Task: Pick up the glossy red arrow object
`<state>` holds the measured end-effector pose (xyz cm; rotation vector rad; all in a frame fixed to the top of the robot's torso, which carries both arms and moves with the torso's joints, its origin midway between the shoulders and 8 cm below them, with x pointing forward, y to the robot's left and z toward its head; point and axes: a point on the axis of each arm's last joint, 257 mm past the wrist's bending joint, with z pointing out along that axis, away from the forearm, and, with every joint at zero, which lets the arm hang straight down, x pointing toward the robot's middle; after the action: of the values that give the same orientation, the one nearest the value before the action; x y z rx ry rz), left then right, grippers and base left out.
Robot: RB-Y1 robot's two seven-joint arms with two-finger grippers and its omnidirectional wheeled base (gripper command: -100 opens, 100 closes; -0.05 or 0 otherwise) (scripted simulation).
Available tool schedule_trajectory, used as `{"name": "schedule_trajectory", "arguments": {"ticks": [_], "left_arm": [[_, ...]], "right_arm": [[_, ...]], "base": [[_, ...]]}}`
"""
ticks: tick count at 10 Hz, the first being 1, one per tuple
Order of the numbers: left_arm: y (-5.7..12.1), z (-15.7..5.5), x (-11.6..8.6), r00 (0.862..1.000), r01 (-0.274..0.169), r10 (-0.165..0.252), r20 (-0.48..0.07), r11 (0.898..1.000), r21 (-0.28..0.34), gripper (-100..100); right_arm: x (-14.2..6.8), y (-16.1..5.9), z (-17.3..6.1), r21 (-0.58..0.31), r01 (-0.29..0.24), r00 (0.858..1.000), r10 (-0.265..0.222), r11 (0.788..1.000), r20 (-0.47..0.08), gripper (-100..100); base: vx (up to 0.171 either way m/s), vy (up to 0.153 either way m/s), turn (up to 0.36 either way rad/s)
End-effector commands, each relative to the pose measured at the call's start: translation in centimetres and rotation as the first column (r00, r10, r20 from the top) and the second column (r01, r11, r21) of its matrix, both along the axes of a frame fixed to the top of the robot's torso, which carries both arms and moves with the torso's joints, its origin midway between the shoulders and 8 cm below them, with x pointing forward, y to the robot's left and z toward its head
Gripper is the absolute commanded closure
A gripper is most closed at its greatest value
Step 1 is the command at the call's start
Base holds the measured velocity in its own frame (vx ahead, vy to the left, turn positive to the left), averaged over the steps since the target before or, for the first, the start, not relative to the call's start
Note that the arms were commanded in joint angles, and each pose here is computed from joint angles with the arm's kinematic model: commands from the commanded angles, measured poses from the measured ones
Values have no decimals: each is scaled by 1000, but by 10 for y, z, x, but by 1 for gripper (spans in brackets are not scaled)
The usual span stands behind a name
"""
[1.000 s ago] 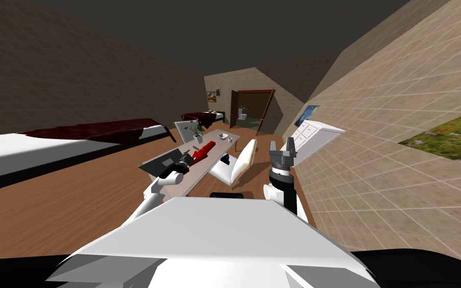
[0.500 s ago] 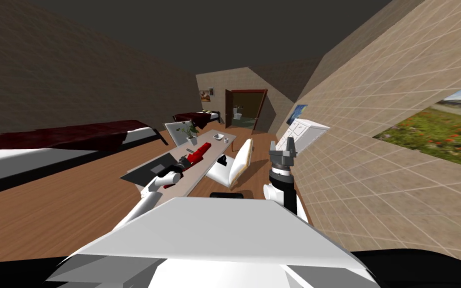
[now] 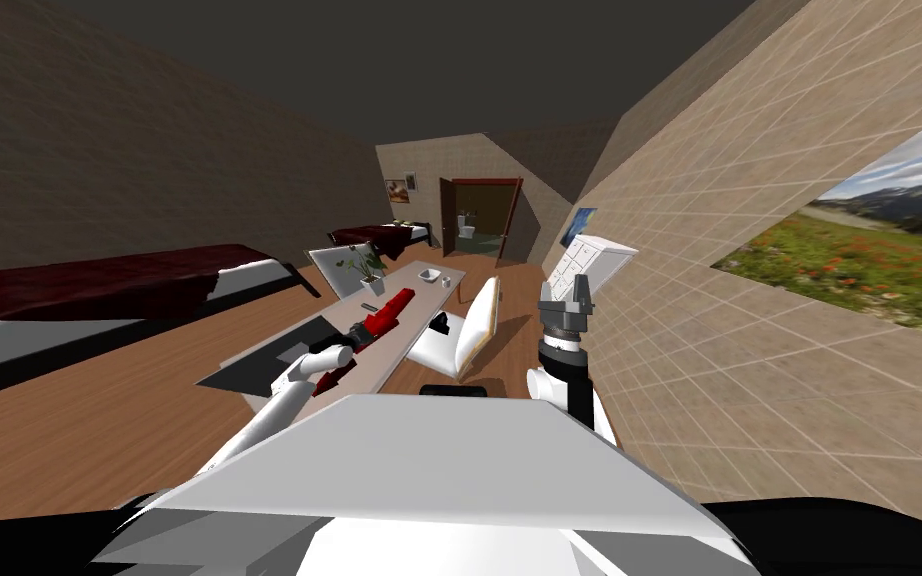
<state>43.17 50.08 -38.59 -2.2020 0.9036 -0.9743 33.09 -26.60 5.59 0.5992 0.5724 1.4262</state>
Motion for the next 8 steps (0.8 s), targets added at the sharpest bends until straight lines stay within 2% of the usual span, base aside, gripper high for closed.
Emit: {"name": "schedule_trajectory", "arguments": {"ticks": [1,2,3,4,5,6,7,8], "left_arm": [[19,-19,-18,996,-60,58,-68,998,-29,-100],[21,-28,-26,993,-69,65,-100,997,-35,-100],[21,-30,-27,992,-69,65,-107,997,-36,-100],[37,-43,-43,980,-121,110,-163,991,-55,-100],[38,-49,-48,976,-127,115,-184,990,-59,-100],[54,-60,-65,959,-179,158,-233,981,-72,-100],[54,-67,-72,952,-187,162,-260,979,-77,-100],[65,-72,-83,935,-228,193,-297,970,-87,-100]], "right_arm": [[0,0,0,0,0,1000,0,1000,0,0],[0,0,0,0,0,1000,0,1000,0,0],[0,0,0,0,0,1000,0,1000,0,0],[0,0,0,0,0,1000,0,1000,0,0],[0,0,0,0,0,1000,0,1000,0,0],[0,0,0,0,0,1000,0,1000,0,0],[0,0,0,0,0,1000,0,1000,0,0],[0,0,0,0,0,1000,0,1000,0,0]], "base": [[53,26,-175],[40,35,-77],[15,18,20],[29,18,-156],[31,27,-102],[49,36,-189],[41,41,-79],[41,40,-148]]}}
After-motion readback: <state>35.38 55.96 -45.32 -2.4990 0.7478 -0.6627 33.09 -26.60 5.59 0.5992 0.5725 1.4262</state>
